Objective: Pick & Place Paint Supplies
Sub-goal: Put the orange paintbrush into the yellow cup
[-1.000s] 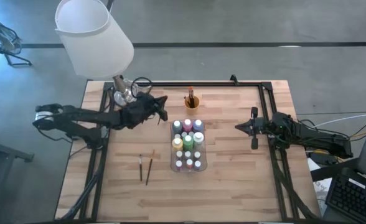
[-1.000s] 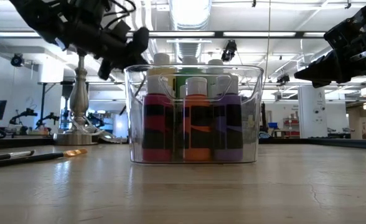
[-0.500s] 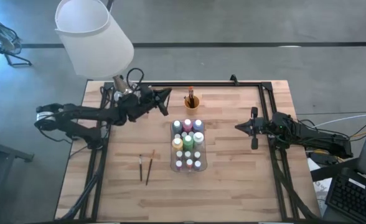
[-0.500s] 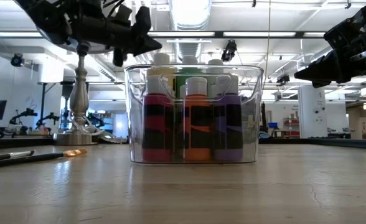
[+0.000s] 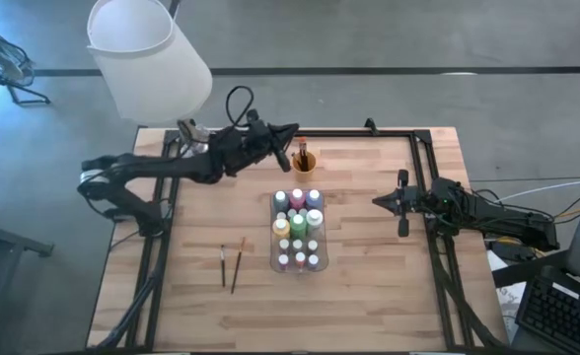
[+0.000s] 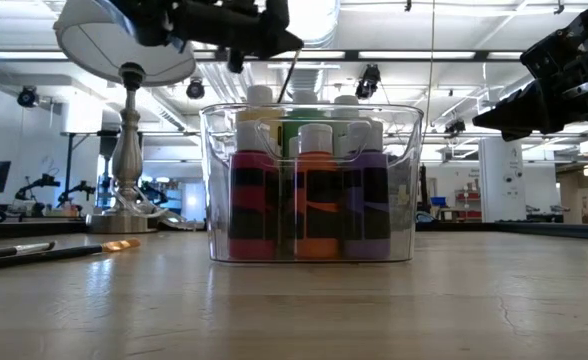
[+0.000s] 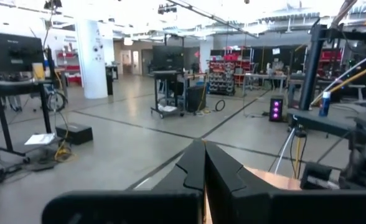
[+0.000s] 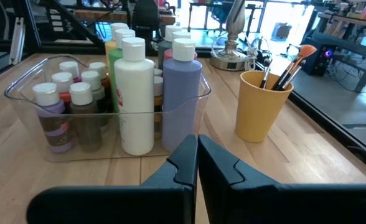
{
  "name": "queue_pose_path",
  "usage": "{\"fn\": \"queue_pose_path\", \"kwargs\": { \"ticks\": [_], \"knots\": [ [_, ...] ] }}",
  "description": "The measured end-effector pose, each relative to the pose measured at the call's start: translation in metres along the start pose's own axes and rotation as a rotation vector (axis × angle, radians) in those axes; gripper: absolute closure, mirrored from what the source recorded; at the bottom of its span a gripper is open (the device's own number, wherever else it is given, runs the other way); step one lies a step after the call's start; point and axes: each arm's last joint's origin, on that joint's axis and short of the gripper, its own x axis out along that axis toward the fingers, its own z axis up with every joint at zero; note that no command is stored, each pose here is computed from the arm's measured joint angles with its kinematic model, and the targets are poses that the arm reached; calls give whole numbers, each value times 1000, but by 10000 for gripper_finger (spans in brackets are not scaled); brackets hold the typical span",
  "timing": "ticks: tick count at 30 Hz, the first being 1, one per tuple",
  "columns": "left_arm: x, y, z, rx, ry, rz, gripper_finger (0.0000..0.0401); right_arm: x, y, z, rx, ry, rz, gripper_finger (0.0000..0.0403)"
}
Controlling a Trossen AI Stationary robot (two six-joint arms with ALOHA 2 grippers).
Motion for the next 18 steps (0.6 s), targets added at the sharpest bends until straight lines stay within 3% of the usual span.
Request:
{"fn": "queue_pose_path", "kwargs": {
  "ticks": [13,18],
  "knots": [
    [43,-1,-16,22,-34,14,401,0,0,0,0,1,1,394],
    [55,3,-27,-12,-67,-39,401,0,0,0,0,0,1,394]
  ]
}}
